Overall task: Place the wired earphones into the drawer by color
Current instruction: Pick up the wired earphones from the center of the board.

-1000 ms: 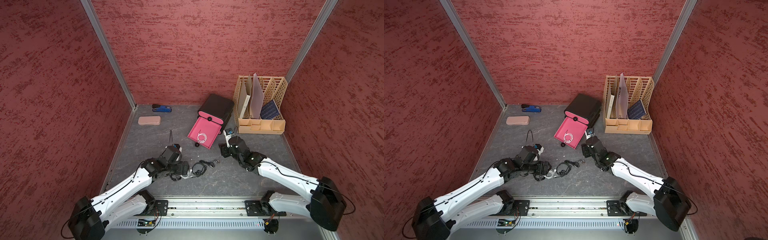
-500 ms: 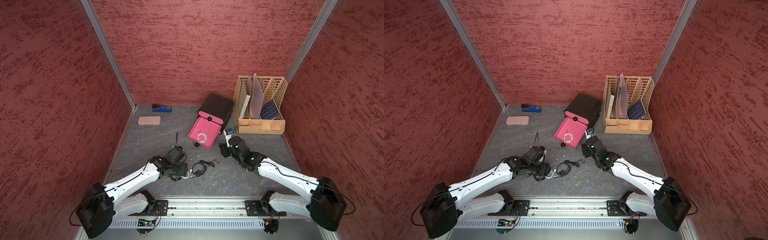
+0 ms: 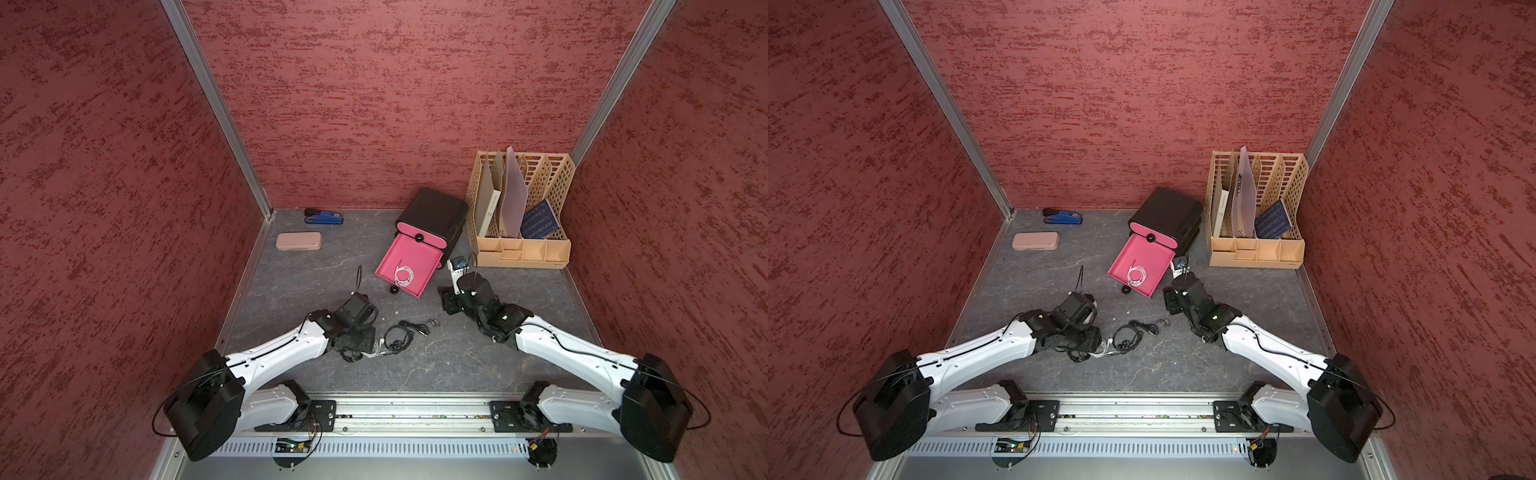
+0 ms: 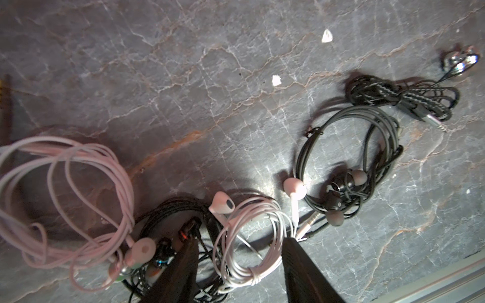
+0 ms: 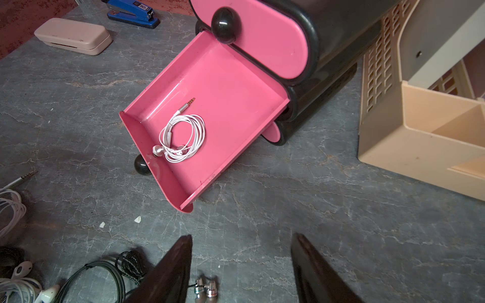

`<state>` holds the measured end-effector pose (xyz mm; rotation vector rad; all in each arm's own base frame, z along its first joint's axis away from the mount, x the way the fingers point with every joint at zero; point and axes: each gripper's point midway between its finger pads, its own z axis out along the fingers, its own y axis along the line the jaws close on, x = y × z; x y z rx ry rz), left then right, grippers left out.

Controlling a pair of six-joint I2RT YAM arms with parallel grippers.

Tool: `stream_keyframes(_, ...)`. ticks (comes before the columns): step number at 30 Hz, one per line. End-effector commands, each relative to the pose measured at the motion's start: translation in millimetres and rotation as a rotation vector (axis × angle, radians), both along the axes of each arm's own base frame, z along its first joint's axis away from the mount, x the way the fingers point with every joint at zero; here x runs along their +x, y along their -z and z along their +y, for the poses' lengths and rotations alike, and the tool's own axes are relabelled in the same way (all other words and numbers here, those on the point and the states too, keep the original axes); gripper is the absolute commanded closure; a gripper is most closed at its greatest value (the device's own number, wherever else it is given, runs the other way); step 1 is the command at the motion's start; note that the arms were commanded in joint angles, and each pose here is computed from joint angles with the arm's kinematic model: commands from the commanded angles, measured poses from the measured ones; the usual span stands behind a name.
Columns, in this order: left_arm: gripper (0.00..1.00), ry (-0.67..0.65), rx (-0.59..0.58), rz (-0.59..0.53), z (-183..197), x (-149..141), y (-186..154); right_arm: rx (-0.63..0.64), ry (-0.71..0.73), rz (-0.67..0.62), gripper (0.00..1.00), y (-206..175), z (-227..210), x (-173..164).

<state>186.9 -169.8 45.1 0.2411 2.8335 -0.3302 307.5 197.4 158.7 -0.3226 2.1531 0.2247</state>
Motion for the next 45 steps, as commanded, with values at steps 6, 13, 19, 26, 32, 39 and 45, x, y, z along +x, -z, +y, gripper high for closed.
stream_keyframes(6, 0.55, 0.01, 0.023, -0.003, -2, 4, 10, 0.003, 0.024, -0.022, 0.36, -4, -3, 5)
stream_keyframes(13, 0.61, 0.011, 0.028, 0.003, -2, 4, 14, 0.0, 0.024, -0.018, 0.36, -2, -3, 5)
stream_keyframes(19, 0.66, 0.013, 0.03, 0.016, -3, 3, 17, -0.001, 0.024, -0.017, 0.36, -2, -3, 5)
stream_keyframes(26, 0.74, 0.016, 0.036, 0.04, -4, 1, 22, 0.0, 0.024, -0.019, 0.36, -2, -3, 5)
stream_keyframes(32, 0.86, 0.016, 0.033, 0.033, -4, 2, 19, -0.001, 0.024, -0.019, 0.36, -3, -3, 4)
stream_keyframes(39, 0.98, 0.021, 0.028, 0.026, -5, 2, 15, 0.0, 0.025, -0.02, 0.36, -3, -3, 5)
stream_keyframes(45, 1.0, 0.021, 0.035, 0.0, -4, 5, 3, -0.003, 0.029, -0.023, 0.36, -3, -4, 5)
